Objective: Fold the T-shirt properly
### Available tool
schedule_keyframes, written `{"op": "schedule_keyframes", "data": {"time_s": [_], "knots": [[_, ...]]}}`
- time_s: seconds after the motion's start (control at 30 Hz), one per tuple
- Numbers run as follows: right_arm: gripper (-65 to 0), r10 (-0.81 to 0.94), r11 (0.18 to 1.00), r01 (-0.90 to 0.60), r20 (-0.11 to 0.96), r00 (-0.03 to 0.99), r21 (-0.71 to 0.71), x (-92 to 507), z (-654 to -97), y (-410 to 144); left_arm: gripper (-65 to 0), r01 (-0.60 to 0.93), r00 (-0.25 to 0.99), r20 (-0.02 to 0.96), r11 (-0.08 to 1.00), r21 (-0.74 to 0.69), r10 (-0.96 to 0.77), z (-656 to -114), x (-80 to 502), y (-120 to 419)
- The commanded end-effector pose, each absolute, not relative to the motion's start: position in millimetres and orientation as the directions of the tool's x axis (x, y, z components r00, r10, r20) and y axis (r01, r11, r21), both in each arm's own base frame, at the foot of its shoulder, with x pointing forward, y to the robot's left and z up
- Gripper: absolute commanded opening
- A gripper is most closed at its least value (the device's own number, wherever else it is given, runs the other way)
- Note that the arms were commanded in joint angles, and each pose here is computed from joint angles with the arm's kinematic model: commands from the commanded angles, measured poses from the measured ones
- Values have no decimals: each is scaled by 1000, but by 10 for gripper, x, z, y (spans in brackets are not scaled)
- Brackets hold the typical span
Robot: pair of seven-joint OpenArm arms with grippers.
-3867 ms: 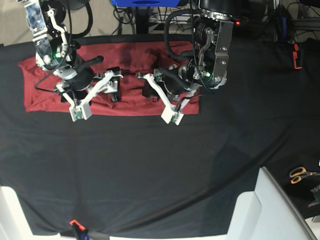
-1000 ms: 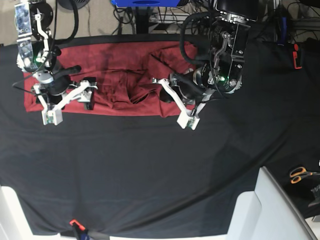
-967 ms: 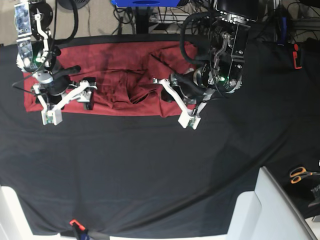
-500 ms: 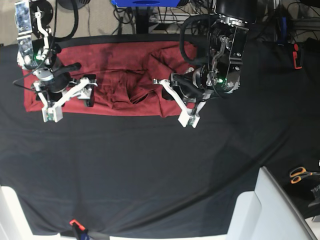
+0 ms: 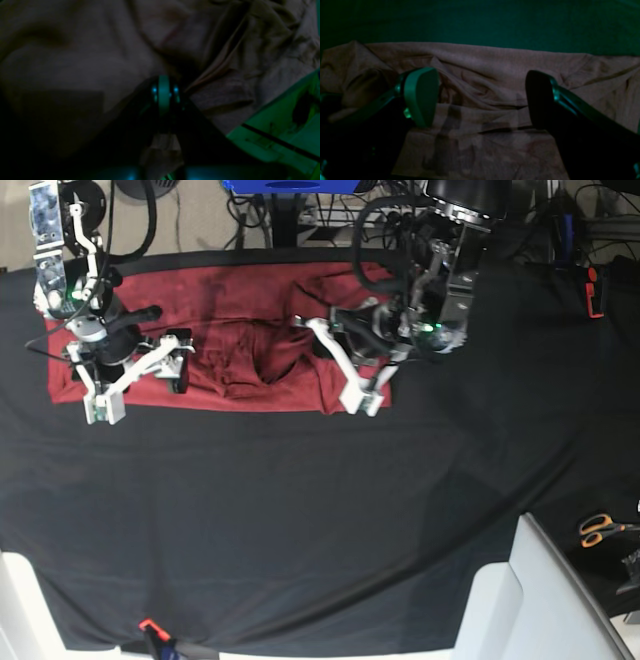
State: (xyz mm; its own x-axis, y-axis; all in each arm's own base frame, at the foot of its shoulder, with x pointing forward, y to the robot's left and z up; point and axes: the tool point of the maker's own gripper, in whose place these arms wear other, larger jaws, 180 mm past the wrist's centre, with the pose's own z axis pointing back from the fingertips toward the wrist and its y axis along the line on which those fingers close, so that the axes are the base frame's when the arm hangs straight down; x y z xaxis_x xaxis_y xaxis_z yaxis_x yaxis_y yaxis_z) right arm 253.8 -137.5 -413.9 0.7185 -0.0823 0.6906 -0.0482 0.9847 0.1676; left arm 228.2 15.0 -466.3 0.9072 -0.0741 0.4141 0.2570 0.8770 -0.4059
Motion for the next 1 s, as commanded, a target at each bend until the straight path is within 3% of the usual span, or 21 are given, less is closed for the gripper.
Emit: {"op": "schedule_keyframes", "data": {"time_s": [0.0,0.6,0.83,0.97], "knots": [[-141,-81,985,-57,724,685,164,2631,-4024,-1390,-650,279,894,443,862,-423,-72,-4564,2342,59],[-141,-83,985,-52,726,683,162,2635,-4020,-1413,-650,496,845,448,740,-455,-291,-4510,1902,-672],[-141,-81,985,-56,725,684,163,2632,-4023,-1396,-650,567,787,541,693,-445,-297,-4175,1972,-848],[-141,-81,985,-57,724,685,164,2631,-4024,-1390,-650,572,788,529,692,-440,-315,-4131,1962,-817]]}}
